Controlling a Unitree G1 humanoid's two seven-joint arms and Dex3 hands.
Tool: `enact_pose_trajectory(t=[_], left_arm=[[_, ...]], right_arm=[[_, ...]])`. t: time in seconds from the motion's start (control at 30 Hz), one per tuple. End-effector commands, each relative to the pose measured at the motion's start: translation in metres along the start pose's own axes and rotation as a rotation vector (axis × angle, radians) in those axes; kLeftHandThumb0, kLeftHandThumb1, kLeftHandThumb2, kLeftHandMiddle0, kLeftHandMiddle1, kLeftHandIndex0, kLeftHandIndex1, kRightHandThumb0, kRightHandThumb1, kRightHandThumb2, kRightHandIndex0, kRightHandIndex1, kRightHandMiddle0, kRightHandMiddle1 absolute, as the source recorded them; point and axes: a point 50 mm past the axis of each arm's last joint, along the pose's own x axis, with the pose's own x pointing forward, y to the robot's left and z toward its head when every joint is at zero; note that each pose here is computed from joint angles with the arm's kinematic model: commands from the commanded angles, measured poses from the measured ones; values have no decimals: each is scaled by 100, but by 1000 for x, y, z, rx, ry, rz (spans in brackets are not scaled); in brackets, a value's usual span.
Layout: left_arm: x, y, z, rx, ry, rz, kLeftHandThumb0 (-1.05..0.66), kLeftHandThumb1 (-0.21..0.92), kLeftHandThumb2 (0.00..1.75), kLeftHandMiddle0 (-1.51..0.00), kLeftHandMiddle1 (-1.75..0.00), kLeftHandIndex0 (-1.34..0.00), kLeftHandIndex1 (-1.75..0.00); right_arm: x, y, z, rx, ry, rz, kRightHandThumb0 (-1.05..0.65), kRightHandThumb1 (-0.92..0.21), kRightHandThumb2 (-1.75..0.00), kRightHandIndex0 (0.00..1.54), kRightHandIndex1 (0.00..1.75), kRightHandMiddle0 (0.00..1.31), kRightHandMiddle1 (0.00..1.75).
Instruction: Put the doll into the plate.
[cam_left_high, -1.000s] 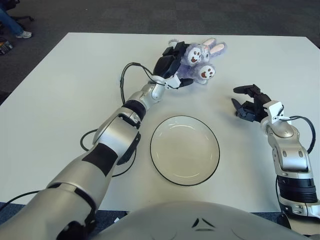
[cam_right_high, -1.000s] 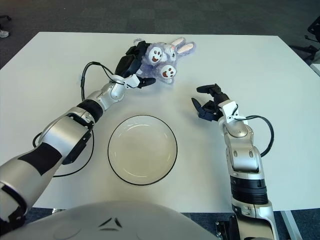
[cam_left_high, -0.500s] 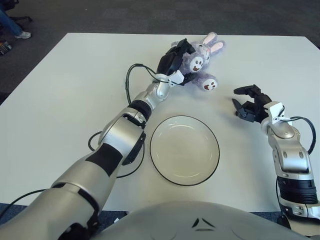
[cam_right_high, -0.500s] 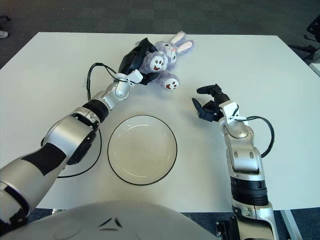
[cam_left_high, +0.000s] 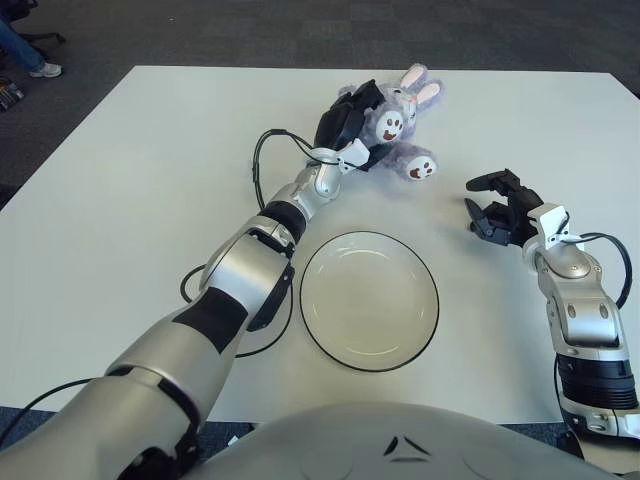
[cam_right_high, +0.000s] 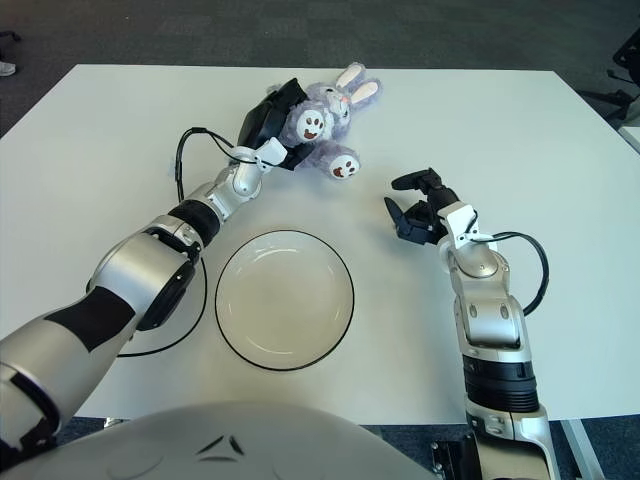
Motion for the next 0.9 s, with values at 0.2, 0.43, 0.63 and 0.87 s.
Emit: enact_pose_trajectory(t=[0.2, 0.43, 0.63, 0.87], left_arm=[[2, 2, 1, -20, 9, 32, -1, 20, 145, -59, -175, -58, -173], [0, 2, 0, -43, 9, 39, -1, 17, 147, -61, -175, -60, -172], [-4, 3, -3, -81, 3, 24, -1, 17, 148, -61, -175, -61, -172], [-9, 8, -4, -128, -39, 19, -1, 17, 148, -61, -174, -61, -172]], right_arm=[[-2, 1, -9, -29, 13, 25, -53, -66, -86, 60, 172, 0, 143], [-2, 0, -11, -16, 7, 39, -54, -66, -85, 79, 174, 0, 147], [-1, 0, -12, -15, 3, 40, -54, -65, -84, 98, 175, 0, 150], [0, -1, -11, 6, 1, 38, -52, -63, -88, 112, 175, 0, 153]])
